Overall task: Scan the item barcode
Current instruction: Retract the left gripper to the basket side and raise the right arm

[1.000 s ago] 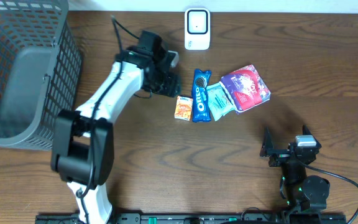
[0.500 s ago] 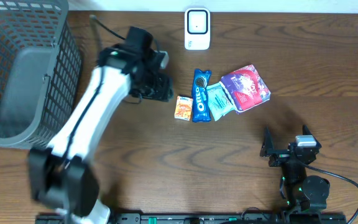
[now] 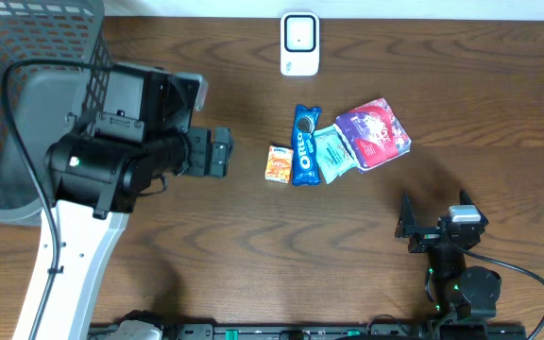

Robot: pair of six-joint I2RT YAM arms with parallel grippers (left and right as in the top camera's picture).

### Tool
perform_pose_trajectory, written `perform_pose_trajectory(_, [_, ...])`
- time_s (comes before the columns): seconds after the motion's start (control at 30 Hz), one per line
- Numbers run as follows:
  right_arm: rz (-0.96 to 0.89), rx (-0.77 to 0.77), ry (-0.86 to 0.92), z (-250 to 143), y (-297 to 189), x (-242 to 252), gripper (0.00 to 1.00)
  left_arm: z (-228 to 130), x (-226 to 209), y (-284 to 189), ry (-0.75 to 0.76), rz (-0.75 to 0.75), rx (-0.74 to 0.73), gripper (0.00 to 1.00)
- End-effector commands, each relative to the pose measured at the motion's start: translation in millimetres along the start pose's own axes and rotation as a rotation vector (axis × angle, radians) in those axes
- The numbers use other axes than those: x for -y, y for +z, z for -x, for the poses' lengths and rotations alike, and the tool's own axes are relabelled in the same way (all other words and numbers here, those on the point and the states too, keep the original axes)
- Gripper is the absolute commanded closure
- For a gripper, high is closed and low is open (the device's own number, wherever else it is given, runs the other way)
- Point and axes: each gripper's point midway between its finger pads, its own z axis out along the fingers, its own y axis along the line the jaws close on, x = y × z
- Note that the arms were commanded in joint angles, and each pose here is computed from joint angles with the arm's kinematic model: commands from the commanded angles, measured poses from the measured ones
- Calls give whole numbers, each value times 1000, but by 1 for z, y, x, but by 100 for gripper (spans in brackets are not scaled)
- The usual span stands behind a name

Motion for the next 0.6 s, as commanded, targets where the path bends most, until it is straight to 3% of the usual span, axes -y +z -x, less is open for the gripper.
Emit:
perform_pose_trajectory(0.0, [-12, 0, 18, -1, 0, 3, 1, -7, -12, -4, -10, 67, -27, 2])
perform_pose_trajectory(0.17, [-12, 0, 18, -1, 0, 3, 1, -27, -15, -2, -23, 77, -117, 2])
perform_pose_trajectory(0.4, [-14, 22, 18, 5, 0, 3, 1, -32, -15, -3, -26, 79, -136, 2])
perform_pose_trajectory(0.47, [87, 52, 114, 13, -1, -14, 1, -32, -15, -3, -26, 79, -136, 2])
perform_pose_trajectory(0.57, [423, -17, 400, 16, -15, -69, 1, -32, -15, -3, -26, 79, -136, 2])
